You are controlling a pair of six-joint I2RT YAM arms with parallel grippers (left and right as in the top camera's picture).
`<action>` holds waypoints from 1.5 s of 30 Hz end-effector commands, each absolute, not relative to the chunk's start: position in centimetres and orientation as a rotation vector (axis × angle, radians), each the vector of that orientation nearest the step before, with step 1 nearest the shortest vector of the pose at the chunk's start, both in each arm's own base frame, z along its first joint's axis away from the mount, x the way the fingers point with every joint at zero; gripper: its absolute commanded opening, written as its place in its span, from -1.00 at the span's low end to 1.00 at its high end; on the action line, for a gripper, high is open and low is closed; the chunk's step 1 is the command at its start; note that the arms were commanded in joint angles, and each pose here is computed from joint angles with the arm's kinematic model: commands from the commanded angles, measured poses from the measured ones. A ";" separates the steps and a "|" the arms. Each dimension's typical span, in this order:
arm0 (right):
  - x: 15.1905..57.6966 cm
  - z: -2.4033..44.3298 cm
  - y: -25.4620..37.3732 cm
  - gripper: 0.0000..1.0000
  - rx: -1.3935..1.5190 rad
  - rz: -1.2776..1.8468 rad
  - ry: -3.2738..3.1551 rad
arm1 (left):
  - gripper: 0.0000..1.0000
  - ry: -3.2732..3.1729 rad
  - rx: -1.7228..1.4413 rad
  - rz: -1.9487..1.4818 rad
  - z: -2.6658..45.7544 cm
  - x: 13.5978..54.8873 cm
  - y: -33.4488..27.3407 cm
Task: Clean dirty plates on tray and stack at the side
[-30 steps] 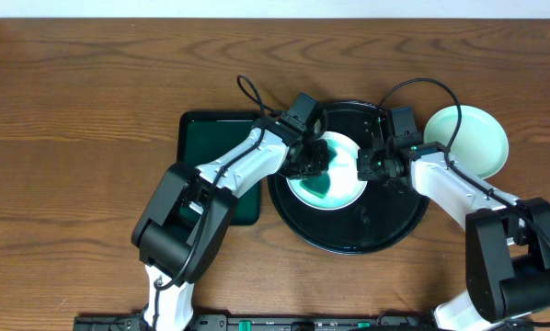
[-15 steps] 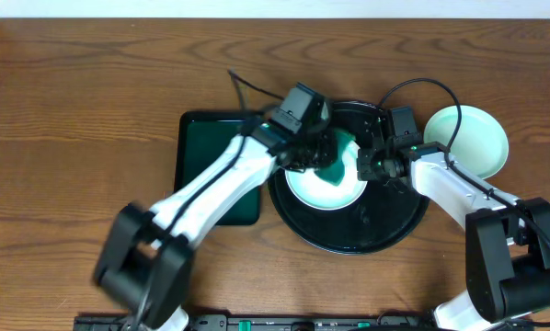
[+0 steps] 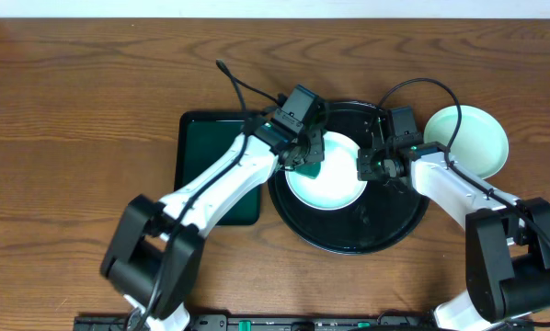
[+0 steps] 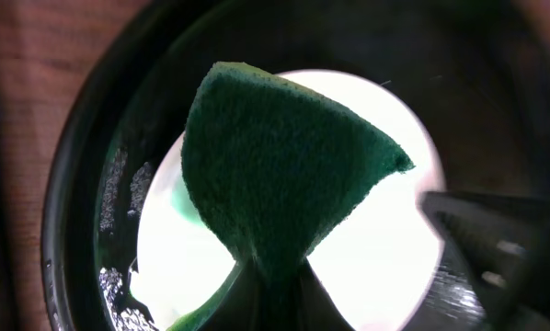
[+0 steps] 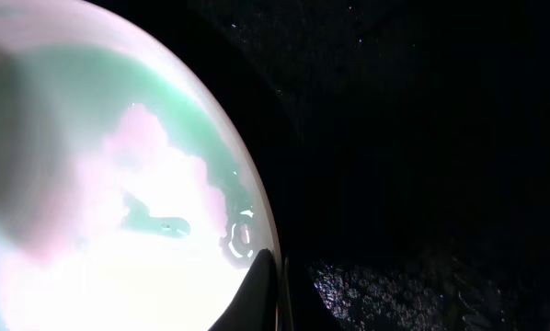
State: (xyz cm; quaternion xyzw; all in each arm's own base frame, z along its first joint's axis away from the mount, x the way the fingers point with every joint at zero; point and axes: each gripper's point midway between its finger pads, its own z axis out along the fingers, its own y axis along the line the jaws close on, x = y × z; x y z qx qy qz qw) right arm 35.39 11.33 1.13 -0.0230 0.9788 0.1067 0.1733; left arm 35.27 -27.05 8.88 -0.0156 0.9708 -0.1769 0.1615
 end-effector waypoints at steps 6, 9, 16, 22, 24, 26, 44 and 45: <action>34.7 0.7 12.4 -0.97 -0.113 0.345 2.792 | -0.85 2.916 -0.033 -0.359 1.6 34.1 -27.1; 34.7 0.7 12.4 -0.98 -0.113 0.345 2.792 | -0.86 2.965 0.000 -0.363 -0.1 33.0 -27.9; 34.7 0.7 12.4 -0.97 -0.113 0.345 2.791 | -0.86 3.023 0.079 -0.592 0.0 30.8 -31.3; 34.7 0.7 12.4 -0.97 -0.113 0.345 2.792 | -0.85 2.915 0.159 -0.902 5.7 30.8 -34.5; 34.7 0.7 12.4 -0.97 -0.113 0.345 2.792 | -0.85 2.862 0.169 -0.929 7.9 31.1 -34.5; 34.7 0.7 12.4 -0.98 -0.113 0.345 2.792 | -0.86 2.798 0.171 -0.932 10.2 31.5 -34.3; 34.7 0.7 12.4 -0.97 -0.113 0.345 2.792 | -0.85 2.538 -0.124 -0.201 18.2 33.8 -20.9; 34.7 0.7 12.4 -0.97 -0.113 0.345 2.792 | -0.86 2.555 -0.145 -0.184 17.9 33.8 -20.4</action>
